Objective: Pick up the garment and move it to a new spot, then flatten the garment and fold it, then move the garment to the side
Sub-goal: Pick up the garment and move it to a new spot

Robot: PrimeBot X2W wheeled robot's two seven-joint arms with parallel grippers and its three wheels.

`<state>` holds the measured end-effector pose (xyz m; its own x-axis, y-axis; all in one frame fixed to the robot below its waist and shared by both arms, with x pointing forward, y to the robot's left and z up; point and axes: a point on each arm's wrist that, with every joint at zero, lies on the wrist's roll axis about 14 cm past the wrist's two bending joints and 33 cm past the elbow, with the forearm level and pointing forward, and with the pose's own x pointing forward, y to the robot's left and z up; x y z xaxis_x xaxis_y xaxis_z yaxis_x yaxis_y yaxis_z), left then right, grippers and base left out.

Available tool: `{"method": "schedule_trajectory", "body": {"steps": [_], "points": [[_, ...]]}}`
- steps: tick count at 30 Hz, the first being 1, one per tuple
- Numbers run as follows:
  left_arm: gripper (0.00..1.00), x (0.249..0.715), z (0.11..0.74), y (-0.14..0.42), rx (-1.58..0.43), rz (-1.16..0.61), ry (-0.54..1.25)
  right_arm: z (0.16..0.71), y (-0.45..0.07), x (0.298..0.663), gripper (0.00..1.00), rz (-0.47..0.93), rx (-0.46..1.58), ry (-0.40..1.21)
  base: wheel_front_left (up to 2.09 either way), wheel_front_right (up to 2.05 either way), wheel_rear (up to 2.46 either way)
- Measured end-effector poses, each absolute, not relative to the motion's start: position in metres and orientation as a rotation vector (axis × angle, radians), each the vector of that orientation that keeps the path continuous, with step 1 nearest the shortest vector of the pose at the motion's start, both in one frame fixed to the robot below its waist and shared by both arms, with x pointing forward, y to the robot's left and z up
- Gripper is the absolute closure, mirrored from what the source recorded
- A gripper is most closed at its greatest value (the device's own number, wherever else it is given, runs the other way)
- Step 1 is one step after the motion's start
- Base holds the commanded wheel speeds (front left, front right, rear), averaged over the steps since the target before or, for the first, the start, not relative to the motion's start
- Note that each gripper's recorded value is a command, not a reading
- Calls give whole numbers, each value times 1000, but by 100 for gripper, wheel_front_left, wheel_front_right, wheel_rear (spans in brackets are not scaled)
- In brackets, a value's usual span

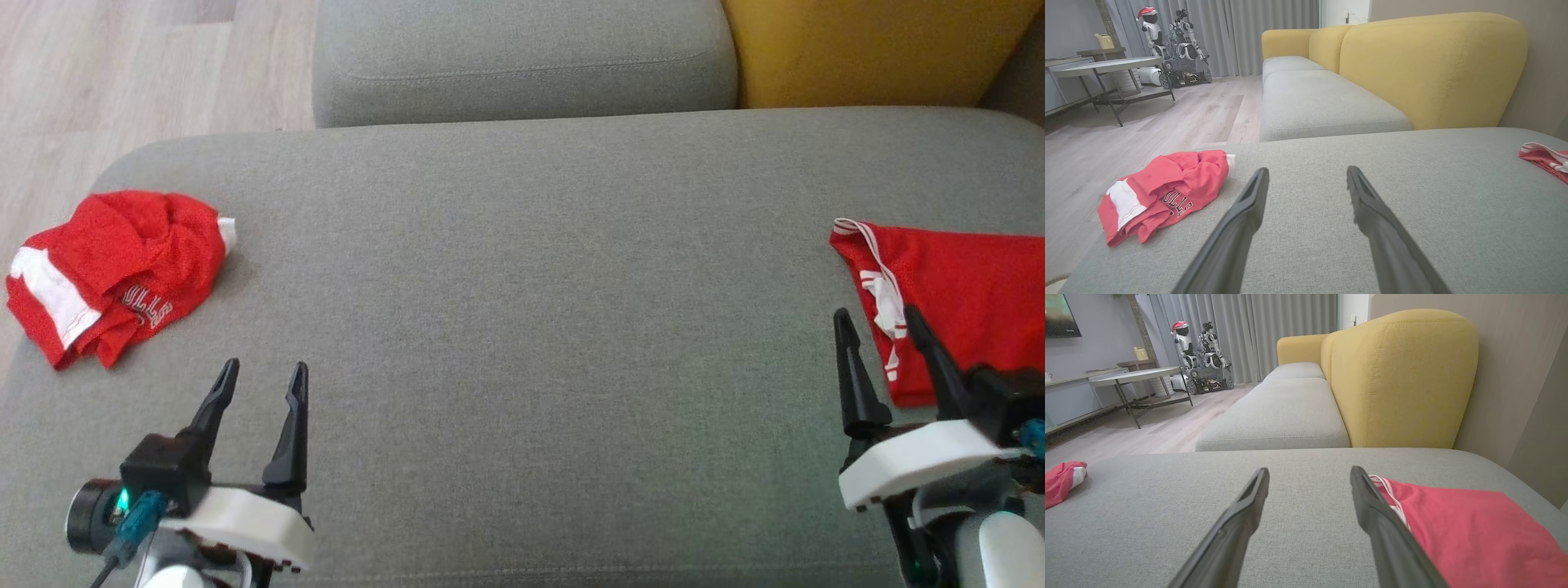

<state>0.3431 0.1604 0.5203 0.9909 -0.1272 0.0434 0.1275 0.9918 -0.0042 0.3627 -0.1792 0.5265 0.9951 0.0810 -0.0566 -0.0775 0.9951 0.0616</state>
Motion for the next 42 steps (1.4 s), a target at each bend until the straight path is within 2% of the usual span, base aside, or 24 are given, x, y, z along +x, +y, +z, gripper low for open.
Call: {"method": "schedule_trajectory", "body": {"steps": [9,28,42], "points": [[0,335,522,181,-2,-56,-50,533,-164,373,0,125,53,43,0,0,0],[0,268,531,274,19,268,-80,541,-41,393,0,474,37,33,0,0,0],[0,261,533,281,21,298,-88,536,-31,394,0,501,36,48,0,0,0]]}}
